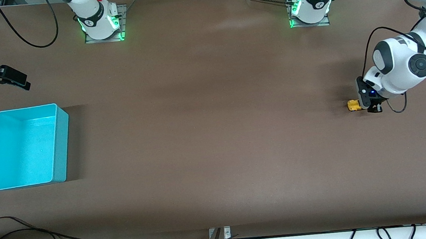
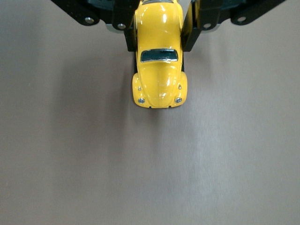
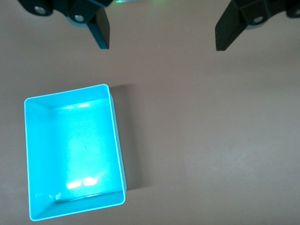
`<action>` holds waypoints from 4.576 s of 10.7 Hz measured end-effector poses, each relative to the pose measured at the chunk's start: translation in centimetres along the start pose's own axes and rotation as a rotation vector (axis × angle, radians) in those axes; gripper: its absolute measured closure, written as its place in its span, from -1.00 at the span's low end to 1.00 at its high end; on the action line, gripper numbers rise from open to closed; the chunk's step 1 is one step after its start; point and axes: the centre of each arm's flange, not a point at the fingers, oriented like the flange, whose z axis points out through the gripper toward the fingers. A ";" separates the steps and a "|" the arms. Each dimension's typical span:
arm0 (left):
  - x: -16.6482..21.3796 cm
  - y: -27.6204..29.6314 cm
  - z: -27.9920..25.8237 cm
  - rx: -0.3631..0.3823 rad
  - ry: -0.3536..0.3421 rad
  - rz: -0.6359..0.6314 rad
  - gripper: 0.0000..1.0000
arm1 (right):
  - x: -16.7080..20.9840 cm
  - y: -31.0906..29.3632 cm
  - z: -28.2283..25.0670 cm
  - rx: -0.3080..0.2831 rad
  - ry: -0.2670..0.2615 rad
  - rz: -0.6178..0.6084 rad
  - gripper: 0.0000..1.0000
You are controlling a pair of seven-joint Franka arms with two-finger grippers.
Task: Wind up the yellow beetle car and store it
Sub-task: 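Drag the car backward with the left gripper, away from the turquoise box, then open the left gripper, letting the car roll toward the turquoise box, then reach the right gripper to the car while the left gripper withdraws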
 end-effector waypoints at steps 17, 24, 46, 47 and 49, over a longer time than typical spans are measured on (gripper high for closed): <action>-0.9 -2.0 -0.2 0.023 -0.012 -0.004 -1.00 | 0.0 0.0 0.0 0.000 0.000 0.000 -1.00; -1.2 -2.8 -5.1 0.106 -0.017 -0.010 -1.00 | 0.0 0.0 0.0 0.000 0.000 0.000 -1.00; 0.3 0.1 -33.1 0.180 0.109 -0.217 -1.00 | 9.6 -1.8 23.3 -0.051 -0.151 0.431 -1.00; 0.4 0.4 -34.7 0.150 0.119 -0.291 -1.00 | 9.5 -1.4 24.5 -0.053 -0.136 0.512 -1.00; 1.5 1.1 -37.6 0.077 0.132 -0.495 -1.00 | 9.4 -0.2 27.2 -0.056 -0.106 0.708 -1.00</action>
